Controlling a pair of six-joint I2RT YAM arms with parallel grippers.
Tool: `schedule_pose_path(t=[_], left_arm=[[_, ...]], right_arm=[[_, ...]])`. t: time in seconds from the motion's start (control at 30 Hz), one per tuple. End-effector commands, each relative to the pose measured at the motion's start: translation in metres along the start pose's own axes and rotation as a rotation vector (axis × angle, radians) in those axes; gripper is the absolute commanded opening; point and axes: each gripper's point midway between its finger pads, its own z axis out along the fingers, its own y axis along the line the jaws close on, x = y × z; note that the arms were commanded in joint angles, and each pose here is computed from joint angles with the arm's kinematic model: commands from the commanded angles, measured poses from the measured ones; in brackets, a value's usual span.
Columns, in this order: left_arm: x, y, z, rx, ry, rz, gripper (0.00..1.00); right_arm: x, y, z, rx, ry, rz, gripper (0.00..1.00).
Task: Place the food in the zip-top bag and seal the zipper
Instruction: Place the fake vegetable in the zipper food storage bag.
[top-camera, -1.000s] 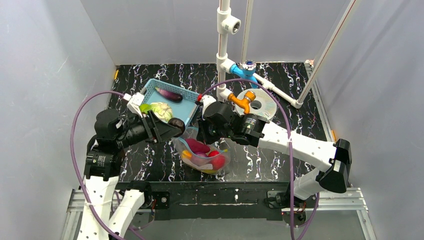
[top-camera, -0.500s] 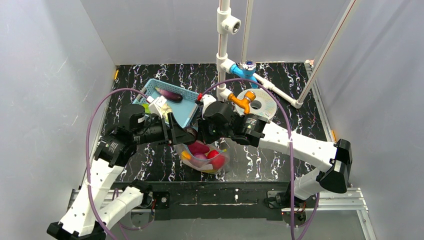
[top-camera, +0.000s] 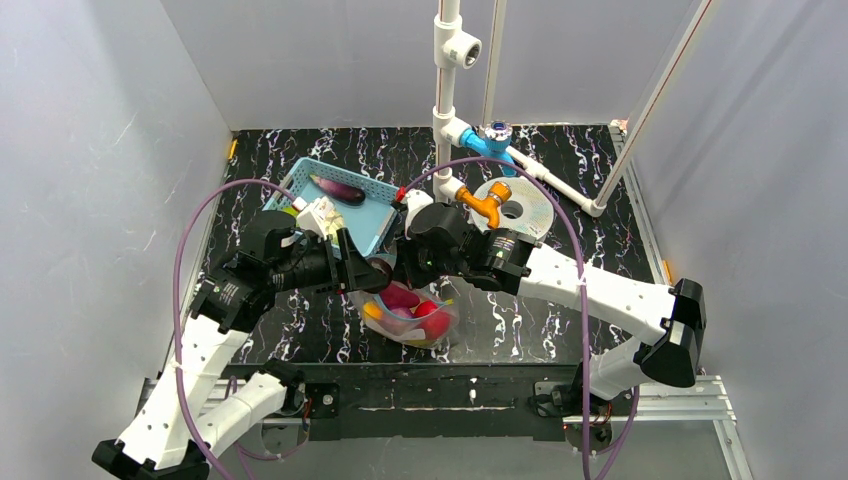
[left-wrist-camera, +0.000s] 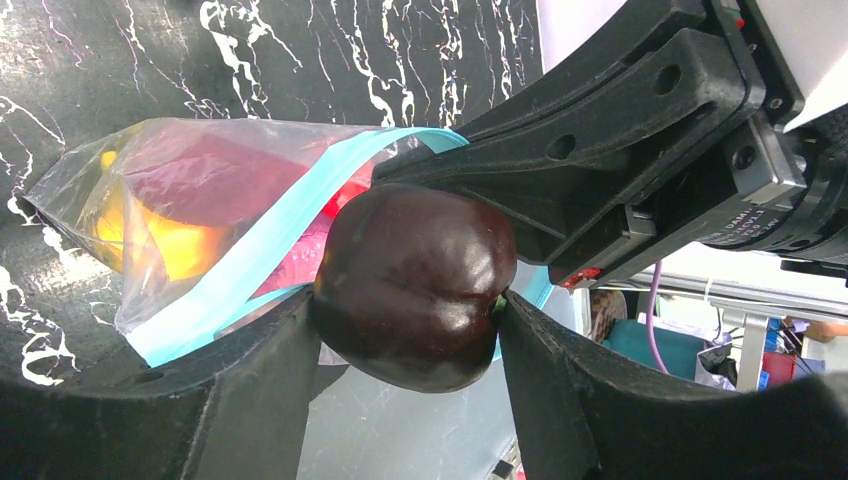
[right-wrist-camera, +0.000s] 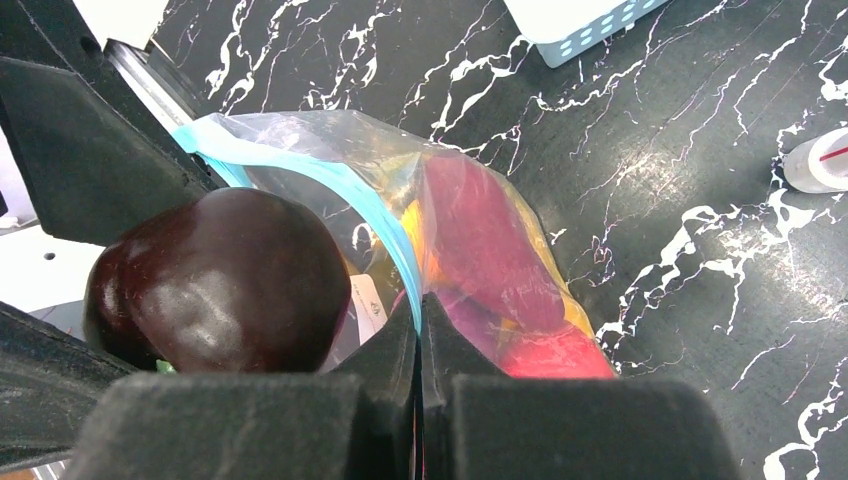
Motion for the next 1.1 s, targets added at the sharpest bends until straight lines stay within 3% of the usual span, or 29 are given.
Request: schedule_pose_path(t=[0.0,0.33,0.6,0.93,1.07], left_arm=[[-0.001,-0.007,-0.006,0.014,-0.008,0.027,0.60],[-0.011,-0.032,-0.009,0.100,-0.028,0.042,0.67],[-0.010,-0.026,-0.008,0.080,-0.039,0.052,0.72],[-0.014,-0.017,-0.037,-0.044,-0.101,0.112,0.74],[-0.009,-0.024,-0.043,-0.003,-0.106,0.132,0.75]], right_arm=[[-0.018,0.013,-0.011,-0.059,-0.069,0.005,0.01],[-0.020,0.016,-0.012,-0.069,-0.071,0.008,0.01],[-0.020,0.016,-0.013,-0.068,-0.071,0.007,0.01],[-0.024,0.011,-0.013,-0.033,-0.086,0.019,0.01],[-0.027,0.006,-0.009,-0.005,-0.080,0.026,0.01]])
